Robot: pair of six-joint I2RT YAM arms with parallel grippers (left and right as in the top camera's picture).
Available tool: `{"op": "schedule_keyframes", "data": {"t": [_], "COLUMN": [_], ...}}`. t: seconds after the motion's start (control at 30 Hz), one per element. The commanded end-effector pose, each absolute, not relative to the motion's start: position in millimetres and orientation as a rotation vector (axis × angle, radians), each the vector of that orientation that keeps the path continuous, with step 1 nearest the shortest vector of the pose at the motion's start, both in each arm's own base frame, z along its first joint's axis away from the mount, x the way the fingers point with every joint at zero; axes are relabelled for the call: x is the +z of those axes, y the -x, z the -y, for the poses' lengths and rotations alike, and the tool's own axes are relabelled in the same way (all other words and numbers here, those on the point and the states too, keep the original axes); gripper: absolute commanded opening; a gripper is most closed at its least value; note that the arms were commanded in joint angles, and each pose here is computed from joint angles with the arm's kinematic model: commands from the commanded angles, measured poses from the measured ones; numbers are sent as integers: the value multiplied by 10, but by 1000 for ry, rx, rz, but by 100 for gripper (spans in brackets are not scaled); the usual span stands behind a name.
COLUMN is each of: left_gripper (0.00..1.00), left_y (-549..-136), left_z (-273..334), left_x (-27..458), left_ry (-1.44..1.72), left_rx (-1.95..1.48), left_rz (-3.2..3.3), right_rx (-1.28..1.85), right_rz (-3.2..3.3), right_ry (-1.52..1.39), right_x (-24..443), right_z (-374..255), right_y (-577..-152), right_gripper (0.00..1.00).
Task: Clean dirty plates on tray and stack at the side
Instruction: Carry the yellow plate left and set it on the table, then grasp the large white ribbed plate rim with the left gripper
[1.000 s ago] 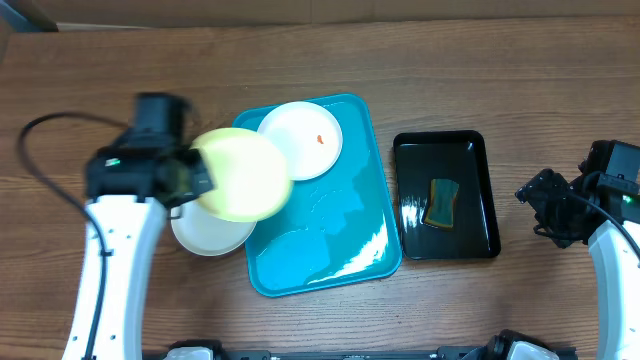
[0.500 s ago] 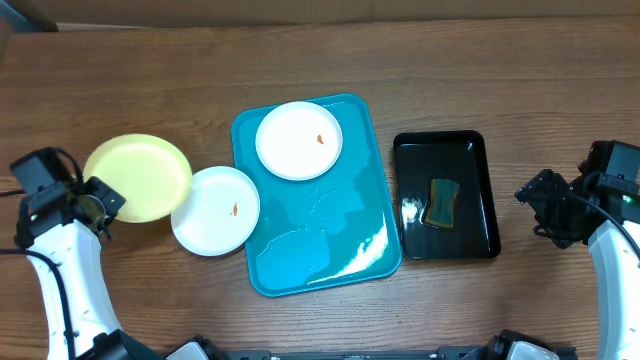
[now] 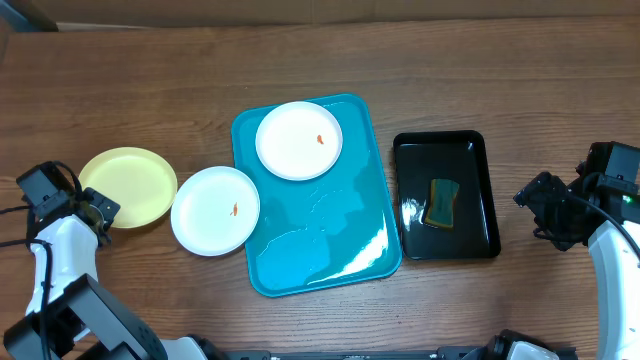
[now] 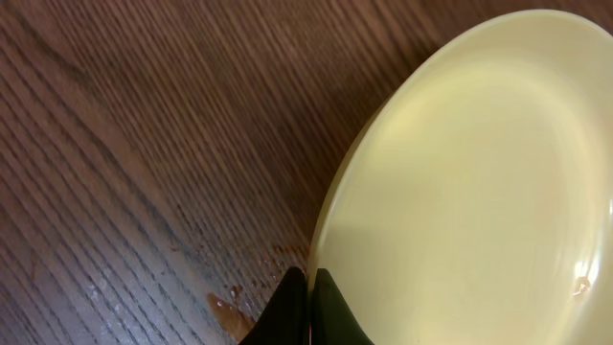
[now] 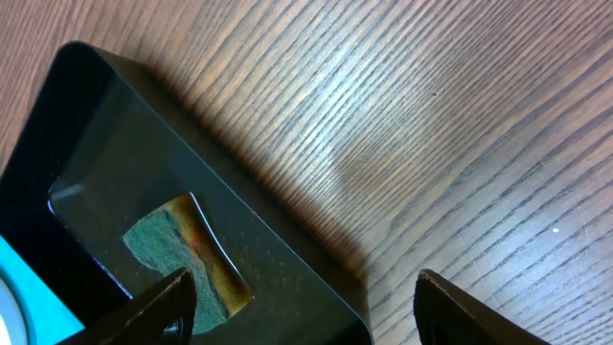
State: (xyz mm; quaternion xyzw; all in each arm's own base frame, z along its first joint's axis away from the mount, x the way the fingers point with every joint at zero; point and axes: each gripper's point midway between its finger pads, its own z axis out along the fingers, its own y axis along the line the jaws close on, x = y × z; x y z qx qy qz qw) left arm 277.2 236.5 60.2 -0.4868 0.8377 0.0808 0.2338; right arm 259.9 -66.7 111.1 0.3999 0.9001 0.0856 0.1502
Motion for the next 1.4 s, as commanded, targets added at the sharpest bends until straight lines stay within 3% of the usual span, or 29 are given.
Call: {"op": "schedule_keyframes", "data": {"t": [0.0, 0.03, 0.07, 0.13, 0.3, 0.43, 0.63, 0.73, 0.83, 0.97, 1.17, 1.37], "left_gripper": [9, 21, 41, 100, 100, 100, 100, 100, 100, 100, 99, 100], "left_y": [-2726, -2742, -2762, -2790, -2966, -3220, -3513, -3531, -3441, -3308, -3252, -3163], "left_z": [-2384, -2384, -2382, -2378, -2257, -2016, -1288, -837, -439, -93, -66, -225], "left_x": [496, 501, 507, 522, 598, 796, 1244, 1301, 1225, 1146, 1203, 1609], "left_ry": [1385, 1381, 1375, 1368, 1258, 1105, 696, 510, 408, 287, 422, 501], "left_rx": [222, 215, 206, 190, 82, -62, -168, -201, -255, -253, -309, -356], "left_rz": [-2300, -2296, -2291, -2287, -2323, -2370, -2534, -2619, -2714, -2809, -2808, -2720], "right_rx": [253, 253, 253, 252, 321, 562, 660, 681, 702, 749, 984, 1073], "right_rz": [-2563, -2563, -2564, -2566, -2607, -2621, -2670, -2695, -2724, -2756, -2687, -2541], "right_ry": [-1126, -1126, -1126, -1122, -976, -712, -461, -364, -238, -20, 261, 475], "right_x": [1196, 1195, 1195, 1194, 1218, 1331, 1372, 1374, 1373, 1381, 1570, 1703], "right_z": [682, 682, 682, 681, 578, 248, -158, -360, -588, -989, -1819, -2671], "right_y": [-2656, -2655, -2655, -2653, -2695, -2797, -2801, -2789, -2744, -2632, -2459, -2383], "right_gripper": [74, 74, 74, 74, 74, 73, 73, 73, 65, 63, 60, 60]}}
